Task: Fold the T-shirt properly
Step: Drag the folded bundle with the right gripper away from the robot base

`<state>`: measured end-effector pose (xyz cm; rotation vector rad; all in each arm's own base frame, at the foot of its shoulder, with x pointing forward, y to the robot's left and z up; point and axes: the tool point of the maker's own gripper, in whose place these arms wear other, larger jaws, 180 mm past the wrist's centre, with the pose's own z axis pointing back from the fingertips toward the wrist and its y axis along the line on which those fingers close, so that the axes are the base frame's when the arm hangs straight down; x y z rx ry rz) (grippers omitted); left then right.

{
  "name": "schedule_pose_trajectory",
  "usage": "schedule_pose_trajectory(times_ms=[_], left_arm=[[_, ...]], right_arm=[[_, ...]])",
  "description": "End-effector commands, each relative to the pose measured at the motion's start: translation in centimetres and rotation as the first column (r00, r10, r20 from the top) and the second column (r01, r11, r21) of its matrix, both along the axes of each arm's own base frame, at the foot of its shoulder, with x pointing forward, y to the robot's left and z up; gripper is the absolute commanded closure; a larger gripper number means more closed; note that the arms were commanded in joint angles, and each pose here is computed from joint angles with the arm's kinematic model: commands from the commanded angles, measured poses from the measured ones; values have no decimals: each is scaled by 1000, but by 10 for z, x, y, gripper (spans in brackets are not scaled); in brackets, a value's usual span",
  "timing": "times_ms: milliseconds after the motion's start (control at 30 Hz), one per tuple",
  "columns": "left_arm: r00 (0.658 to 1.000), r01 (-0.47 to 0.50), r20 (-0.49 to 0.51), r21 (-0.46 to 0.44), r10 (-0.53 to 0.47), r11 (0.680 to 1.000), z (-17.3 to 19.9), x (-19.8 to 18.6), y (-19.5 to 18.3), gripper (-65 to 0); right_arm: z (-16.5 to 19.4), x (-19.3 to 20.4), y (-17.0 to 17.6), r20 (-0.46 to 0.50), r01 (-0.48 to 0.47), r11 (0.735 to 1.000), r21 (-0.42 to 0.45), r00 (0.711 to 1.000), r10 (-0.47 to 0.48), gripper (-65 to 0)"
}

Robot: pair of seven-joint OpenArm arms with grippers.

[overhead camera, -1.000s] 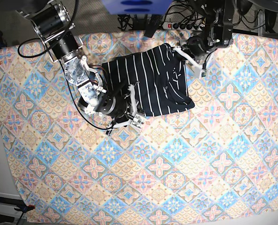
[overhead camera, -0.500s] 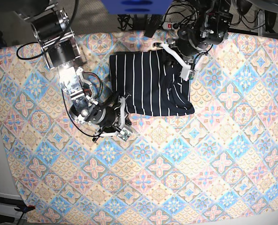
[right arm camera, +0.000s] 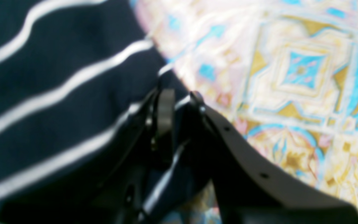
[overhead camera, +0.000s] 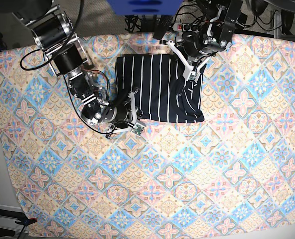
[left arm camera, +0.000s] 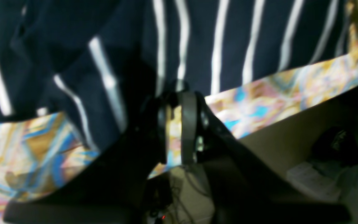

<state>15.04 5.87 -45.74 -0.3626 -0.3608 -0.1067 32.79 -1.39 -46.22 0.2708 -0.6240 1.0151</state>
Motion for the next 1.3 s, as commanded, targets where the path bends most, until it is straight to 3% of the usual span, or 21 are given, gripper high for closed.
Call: schedule_pose_trajectory(times_ms=[0,267,633,1000,1200,1267], left_arm=[[999,-4,38,1,4,1000,6,13,3,-60],[994,-89,76,64,84,994,-2,60,42,-60],[977,-150,164,63,138,987,0,147,51,-60],[950,-85,302,4,80,996,18,205,-2,-58],[933,-81,351,-4,77,997,37,215,-1,-55],[920,-119,375,-2,111,993,44,208,20,-55]], right_arm=[[12,12,-8,44,16,1000,5,999,-16,-84],[12,-28,-46,55,-23,997,-80,998,28,-86],[46,-82,-45,127,-125,990,-62,983,132,-83],[79,-108,-12,190,-192,981,21,964,185,-83],[90,-107,24,215,-219,971,97,957,194,-84],[96,-106,39,230,-244,962,120,950,212,-85]])
